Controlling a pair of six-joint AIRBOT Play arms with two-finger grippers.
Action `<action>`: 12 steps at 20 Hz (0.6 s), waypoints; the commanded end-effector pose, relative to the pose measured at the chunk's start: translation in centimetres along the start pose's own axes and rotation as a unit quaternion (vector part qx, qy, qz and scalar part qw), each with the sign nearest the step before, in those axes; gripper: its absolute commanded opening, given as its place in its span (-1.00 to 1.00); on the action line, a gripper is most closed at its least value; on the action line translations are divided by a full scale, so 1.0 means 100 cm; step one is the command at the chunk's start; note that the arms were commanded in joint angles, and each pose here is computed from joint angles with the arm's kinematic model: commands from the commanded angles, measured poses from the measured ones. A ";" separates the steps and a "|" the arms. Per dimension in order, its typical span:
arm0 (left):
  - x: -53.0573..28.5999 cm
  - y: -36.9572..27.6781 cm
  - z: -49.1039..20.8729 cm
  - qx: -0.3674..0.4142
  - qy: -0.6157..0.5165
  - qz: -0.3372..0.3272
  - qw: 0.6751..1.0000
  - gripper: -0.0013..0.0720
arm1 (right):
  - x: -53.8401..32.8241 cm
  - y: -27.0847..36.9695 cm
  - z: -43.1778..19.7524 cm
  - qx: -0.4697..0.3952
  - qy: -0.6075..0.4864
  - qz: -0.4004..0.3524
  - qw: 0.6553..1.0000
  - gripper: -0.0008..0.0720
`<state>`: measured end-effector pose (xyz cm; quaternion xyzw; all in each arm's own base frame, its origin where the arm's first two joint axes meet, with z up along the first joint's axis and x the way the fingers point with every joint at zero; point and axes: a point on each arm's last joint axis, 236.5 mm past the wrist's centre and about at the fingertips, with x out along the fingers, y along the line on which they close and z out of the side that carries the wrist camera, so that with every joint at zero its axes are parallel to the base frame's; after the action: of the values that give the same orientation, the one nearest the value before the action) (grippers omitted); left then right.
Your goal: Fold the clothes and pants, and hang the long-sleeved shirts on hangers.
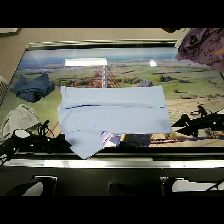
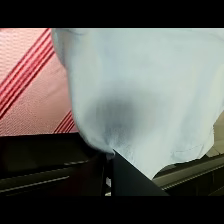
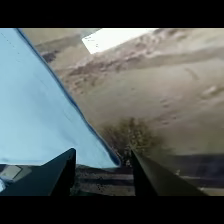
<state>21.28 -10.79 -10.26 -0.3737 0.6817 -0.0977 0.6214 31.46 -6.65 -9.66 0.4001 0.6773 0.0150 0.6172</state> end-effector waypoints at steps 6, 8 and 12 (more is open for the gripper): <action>0.000 0.000 0.000 0.000 0.000 0.000 1.000 -0.92 | 0.026 0.001 -0.020 0.017 0.031 0.036 0.999 0.17; 0.000 0.000 0.000 0.000 0.000 0.000 1.000 -0.92 | 0.030 0.000 -0.025 0.020 0.037 0.037 0.998 0.14; 0.000 0.000 0.003 0.001 -0.005 0.001 1.000 -0.92 | 0.030 0.010 -0.022 0.015 0.029 0.060 0.998 -0.57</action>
<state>21.31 -10.77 -10.28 -0.3736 0.6814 -0.0972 0.6219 29.82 -3.68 -11.28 0.4382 0.6813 0.0446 0.5846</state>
